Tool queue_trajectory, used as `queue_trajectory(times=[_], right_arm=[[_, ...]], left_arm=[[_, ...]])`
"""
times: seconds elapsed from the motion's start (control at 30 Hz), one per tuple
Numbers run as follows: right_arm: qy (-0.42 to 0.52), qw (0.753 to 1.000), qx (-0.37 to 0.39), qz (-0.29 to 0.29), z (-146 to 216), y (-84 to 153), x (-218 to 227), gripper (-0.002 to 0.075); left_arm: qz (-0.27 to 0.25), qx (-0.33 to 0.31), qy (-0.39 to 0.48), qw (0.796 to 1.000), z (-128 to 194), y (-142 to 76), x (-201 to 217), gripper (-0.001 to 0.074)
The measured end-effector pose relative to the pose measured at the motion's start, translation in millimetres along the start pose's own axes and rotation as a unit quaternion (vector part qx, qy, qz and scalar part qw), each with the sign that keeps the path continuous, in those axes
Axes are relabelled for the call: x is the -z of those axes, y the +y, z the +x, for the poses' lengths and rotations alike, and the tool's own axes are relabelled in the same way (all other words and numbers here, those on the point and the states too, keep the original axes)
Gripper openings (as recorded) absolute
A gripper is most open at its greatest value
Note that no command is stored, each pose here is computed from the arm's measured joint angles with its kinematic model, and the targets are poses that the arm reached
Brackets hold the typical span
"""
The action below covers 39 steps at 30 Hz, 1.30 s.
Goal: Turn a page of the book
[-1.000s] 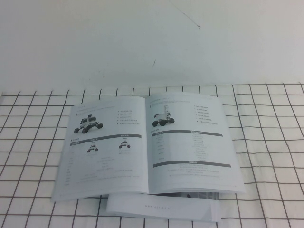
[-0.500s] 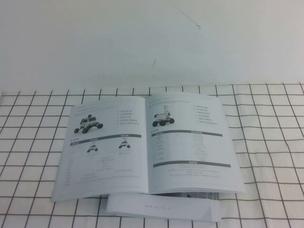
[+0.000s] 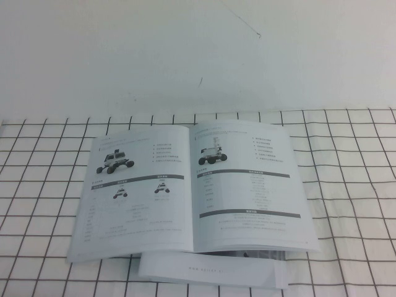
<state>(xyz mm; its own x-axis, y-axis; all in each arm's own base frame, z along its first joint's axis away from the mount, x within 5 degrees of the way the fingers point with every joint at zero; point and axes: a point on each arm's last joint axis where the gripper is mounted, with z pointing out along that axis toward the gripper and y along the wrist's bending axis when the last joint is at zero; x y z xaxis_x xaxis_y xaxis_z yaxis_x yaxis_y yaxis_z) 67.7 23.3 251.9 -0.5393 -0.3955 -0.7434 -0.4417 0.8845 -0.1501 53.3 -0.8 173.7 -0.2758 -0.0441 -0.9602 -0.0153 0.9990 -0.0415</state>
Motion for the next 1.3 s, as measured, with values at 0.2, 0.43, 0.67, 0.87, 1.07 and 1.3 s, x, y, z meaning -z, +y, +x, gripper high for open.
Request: queue_trajectory(times=[0.2, 0.43, 0.67, 0.87, 1.07, 1.3], right_arm=[[0.0, 1.0, -0.001, -0.001, 0.0, 0.1, 0.0, 0.0001], [0.0, 1.0, -0.001, -0.001, 0.0, 0.1, 0.0, 0.0001], [0.0, 1.0, -0.001, -0.001, 0.0, 0.1, 0.0, 0.0001], [0.001, 1.0, -0.001, -0.002, 0.1, 0.3, 0.0, 0.0001], [-0.006, 1.0, -0.001, 0.0, 1.2, 0.6, 1.8, 0.0001], [-0.068, 0.997, -0.01, 0.027, 6.6, 0.9, 20.3, 0.0001]], left_arm=[[0.0, 0.001, 0.003, 1.0, 0.2, -0.1, 0.2, -0.0003], [0.0, 0.001, 0.004, 1.0, 0.4, 0.0, 0.2, -0.0003], [0.0, 0.001, 0.005, 1.0, 0.5, 0.0, 0.2, -0.0003], [0.0, 0.001, 0.005, 1.0, 0.5, 0.0, 0.2, -0.0003], [0.0, 0.001, 0.005, 1.0, 0.5, 0.0, 0.2, -0.0003], [0.0, 0.001, 0.005, 1.0, 0.5, 0.0, 0.2, -0.0003]])
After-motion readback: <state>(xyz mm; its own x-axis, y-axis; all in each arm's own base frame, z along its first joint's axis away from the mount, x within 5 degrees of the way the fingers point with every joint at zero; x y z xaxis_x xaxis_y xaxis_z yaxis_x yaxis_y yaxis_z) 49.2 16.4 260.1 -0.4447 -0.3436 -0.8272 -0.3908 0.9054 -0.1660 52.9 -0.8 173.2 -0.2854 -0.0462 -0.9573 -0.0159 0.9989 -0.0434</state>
